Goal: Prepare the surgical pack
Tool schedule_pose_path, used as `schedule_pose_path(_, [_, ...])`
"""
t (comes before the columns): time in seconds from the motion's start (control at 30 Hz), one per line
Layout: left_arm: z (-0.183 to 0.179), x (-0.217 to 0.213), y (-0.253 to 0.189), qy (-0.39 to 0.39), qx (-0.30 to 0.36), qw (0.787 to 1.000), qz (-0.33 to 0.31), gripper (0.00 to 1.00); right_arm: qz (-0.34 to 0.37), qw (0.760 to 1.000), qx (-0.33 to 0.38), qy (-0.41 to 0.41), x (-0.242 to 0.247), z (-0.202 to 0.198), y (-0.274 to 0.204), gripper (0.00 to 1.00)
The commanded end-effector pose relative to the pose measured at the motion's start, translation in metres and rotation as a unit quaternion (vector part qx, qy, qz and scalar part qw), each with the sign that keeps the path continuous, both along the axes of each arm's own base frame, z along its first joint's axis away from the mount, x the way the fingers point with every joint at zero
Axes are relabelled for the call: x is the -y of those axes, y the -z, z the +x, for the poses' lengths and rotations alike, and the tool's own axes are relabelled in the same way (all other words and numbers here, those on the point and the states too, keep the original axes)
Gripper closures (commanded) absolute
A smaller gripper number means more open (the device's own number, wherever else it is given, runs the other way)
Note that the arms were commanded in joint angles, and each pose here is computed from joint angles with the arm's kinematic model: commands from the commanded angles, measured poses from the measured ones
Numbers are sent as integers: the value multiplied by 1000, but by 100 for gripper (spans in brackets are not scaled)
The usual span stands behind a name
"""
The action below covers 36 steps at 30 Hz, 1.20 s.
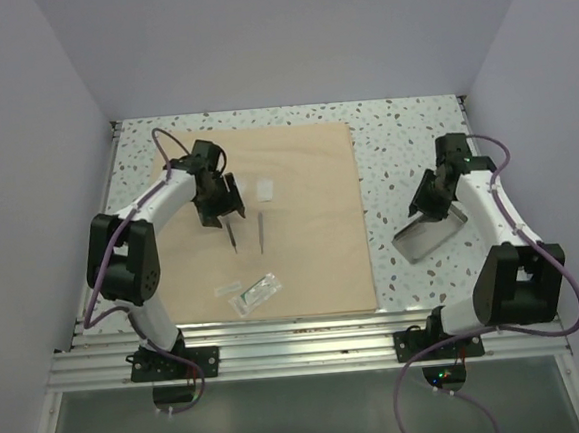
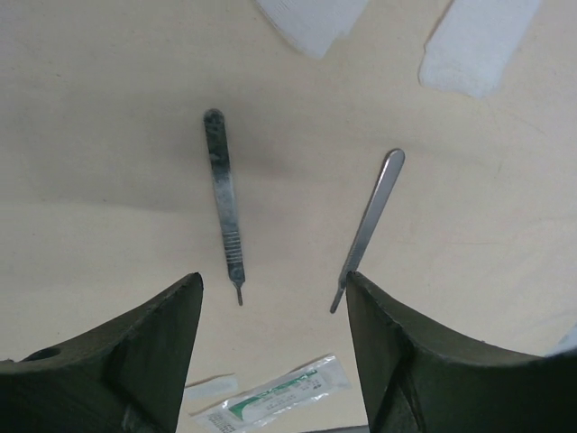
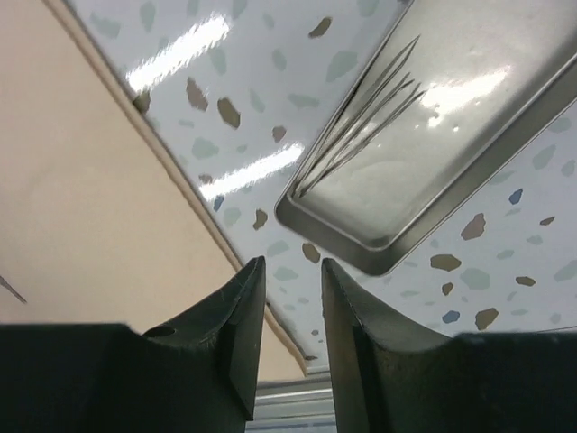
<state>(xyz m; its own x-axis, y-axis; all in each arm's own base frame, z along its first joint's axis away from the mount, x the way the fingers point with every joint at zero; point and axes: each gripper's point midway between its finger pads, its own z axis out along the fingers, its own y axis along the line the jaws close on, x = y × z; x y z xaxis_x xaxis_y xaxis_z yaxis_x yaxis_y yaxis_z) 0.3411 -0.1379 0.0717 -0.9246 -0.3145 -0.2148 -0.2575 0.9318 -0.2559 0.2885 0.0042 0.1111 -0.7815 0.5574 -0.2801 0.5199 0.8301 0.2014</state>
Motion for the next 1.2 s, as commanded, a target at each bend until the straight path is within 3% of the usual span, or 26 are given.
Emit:
schedule_pose_path(0.0, [16,-20,1,-10,8,999,53,32,-20,994,9,-109,-31,-20,-22,64])
schedule_pose_path(0.37, [5,-11,34,-31,-4,997,75,48,15,986,2,-167,-57,-59,-17,63])
schedule_pose_path(0.87, [-6,-18,77,-36,-32,994,99,61,8,983,-1,-185,-62,-57,-16,62])
schedule_pose_path(1.17, [-5,-14,72,-24,-18,996,88,82,32,977,8,-210,-80,-46,-19,61])
